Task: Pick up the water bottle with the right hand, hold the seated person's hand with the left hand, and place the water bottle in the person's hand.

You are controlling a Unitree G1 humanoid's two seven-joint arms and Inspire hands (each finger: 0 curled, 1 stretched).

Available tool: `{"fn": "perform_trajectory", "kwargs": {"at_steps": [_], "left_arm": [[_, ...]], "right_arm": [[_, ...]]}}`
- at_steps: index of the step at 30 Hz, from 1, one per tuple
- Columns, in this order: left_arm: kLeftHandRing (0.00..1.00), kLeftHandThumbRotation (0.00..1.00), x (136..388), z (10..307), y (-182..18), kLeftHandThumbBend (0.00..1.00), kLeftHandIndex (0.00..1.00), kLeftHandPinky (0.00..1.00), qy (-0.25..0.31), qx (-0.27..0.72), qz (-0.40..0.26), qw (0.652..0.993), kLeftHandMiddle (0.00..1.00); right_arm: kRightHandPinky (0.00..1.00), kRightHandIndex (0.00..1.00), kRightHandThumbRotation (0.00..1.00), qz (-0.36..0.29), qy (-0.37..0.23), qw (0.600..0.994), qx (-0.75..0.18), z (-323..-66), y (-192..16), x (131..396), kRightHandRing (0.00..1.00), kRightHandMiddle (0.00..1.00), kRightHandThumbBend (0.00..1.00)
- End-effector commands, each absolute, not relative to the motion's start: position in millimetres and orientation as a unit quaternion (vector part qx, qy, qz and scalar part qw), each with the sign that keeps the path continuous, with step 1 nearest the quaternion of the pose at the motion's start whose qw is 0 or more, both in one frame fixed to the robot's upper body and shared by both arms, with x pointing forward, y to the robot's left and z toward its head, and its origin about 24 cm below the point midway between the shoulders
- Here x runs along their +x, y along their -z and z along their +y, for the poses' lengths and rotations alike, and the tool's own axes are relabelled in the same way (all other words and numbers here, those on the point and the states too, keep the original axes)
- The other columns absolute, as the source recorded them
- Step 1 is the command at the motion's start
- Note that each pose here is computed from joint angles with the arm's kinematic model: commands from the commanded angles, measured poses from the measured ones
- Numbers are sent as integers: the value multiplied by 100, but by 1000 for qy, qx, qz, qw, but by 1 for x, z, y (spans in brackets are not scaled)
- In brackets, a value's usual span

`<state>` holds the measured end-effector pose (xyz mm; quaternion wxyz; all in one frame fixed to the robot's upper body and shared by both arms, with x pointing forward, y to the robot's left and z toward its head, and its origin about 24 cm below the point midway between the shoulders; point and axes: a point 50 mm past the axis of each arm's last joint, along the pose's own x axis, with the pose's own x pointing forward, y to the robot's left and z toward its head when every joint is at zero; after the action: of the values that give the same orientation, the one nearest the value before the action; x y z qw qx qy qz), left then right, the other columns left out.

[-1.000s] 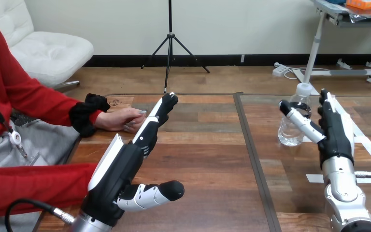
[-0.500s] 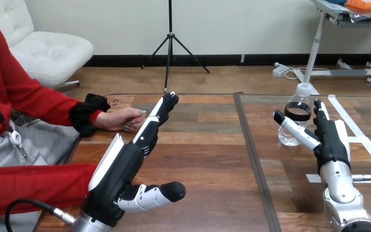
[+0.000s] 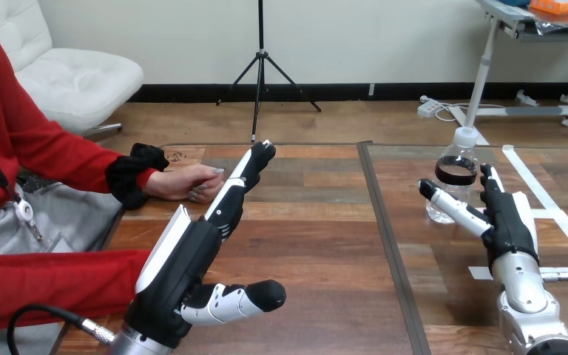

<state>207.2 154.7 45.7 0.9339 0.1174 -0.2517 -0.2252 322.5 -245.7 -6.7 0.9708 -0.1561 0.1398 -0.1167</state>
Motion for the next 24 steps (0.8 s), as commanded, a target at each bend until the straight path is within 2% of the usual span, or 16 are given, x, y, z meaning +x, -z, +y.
{"fn": "perform_trajectory", "kwargs": {"at_steps": [1, 15, 24], "left_arm": [[100, 76, 212, 152, -60, 100, 100, 100, 222, 115, -287, 925, 100], [100, 77, 211, 151, -62, 100, 100, 99, 219, 114, -293, 924, 100], [100, 77, 210, 152, -62, 100, 100, 99, 216, 116, -299, 922, 100]], "right_arm": [[100, 100, 49, 88, 116, 976, -160, -246, -31, 349, 100, 100, 100], [96, 100, 45, 104, 115, 971, -180, -247, -30, 350, 100, 100, 100], [89, 100, 48, 110, 119, 966, -200, -247, -31, 351, 96, 98, 100]]}}
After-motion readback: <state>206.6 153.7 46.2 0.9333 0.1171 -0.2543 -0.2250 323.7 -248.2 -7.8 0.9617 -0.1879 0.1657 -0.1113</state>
